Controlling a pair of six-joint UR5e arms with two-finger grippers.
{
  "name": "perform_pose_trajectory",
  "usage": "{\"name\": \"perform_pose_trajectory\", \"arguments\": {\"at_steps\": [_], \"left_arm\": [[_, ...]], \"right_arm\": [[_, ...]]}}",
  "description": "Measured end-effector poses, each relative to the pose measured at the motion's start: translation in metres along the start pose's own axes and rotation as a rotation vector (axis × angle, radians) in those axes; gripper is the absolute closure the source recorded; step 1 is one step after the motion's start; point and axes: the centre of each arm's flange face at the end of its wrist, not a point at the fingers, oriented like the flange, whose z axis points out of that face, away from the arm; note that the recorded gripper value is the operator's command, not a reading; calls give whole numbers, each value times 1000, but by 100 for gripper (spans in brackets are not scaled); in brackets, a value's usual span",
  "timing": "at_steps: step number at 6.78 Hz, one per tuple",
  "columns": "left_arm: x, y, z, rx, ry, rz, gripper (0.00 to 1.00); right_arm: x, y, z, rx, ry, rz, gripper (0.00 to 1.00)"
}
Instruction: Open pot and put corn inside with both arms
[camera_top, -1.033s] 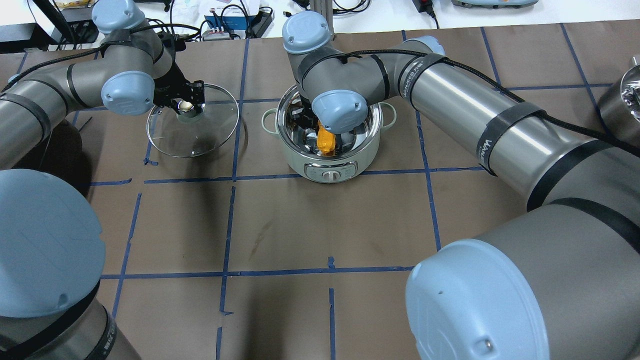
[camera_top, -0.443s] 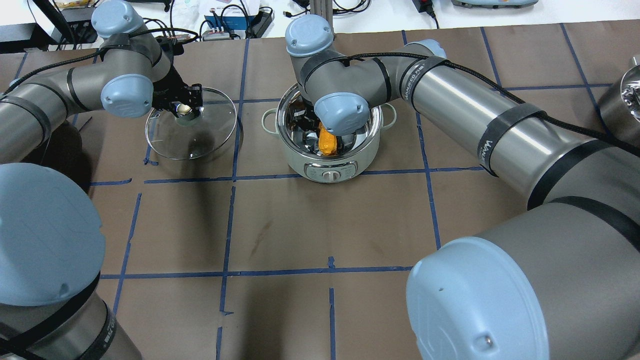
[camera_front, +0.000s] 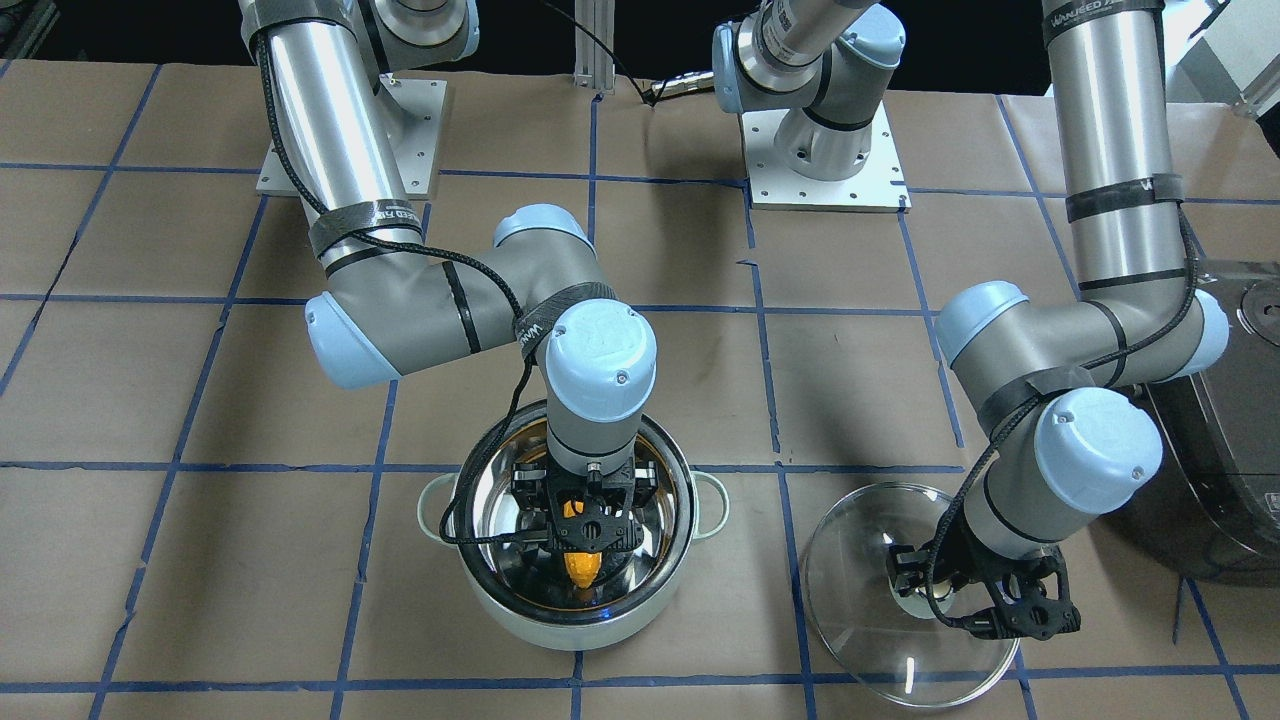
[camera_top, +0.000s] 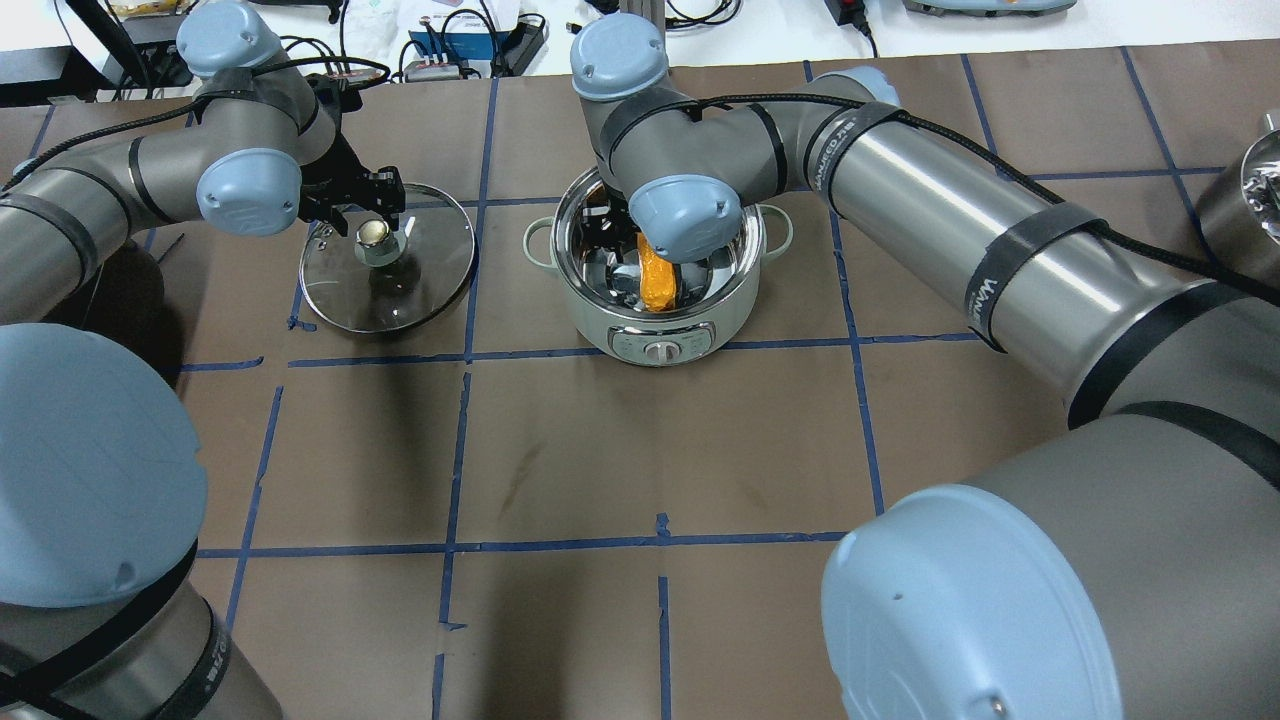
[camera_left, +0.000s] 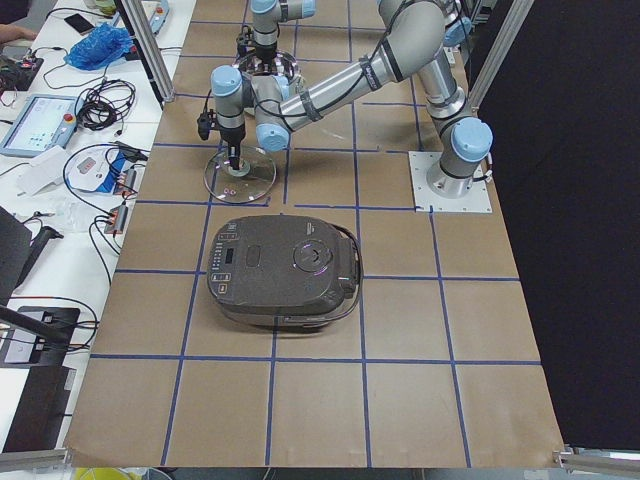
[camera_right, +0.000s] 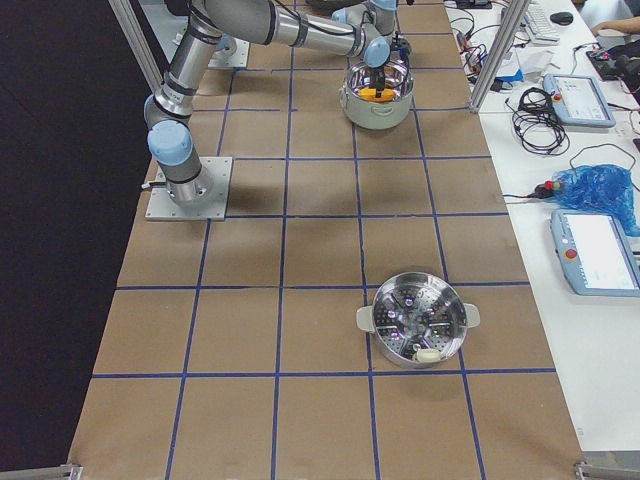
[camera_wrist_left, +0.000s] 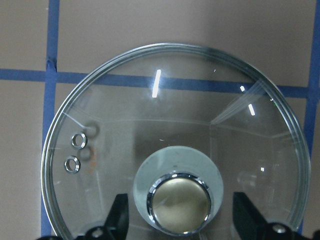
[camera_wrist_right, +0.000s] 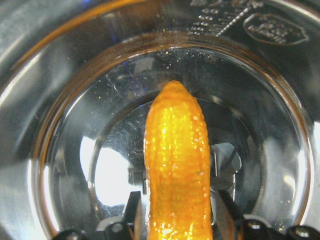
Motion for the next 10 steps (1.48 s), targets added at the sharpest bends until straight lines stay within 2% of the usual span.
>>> {"name": "perform_pose_trajectory", "arguments": {"at_steps": [1,2,3,4,5,7,8,10], "left_arm": [[0,1,-8,1,0,-7,0],[2,5,-30,-5,0,-11,0],[5,17,-67,-20,-1,-9,0],[11,36,-114,-42,-6,-2,0],[20,62,-161,-64,-10,11,0],[60,116,-232,-68,-11,77,0],[82,134,-248,-60,-10,113,0],[97,147,-256,-54,-9,137,0]], "right_arm": [[13,1,-51,47,-18,15,0],[36,11,-104,59,-28,37,1],[62,25,-150,44,-30,53,1],[90,43,-188,22,-24,58,6],[119,67,-216,2,-16,68,7],[161,118,-232,-27,-7,102,6],[171,133,-235,-33,-6,116,6],[180,145,-232,-73,2,130,6]]}}
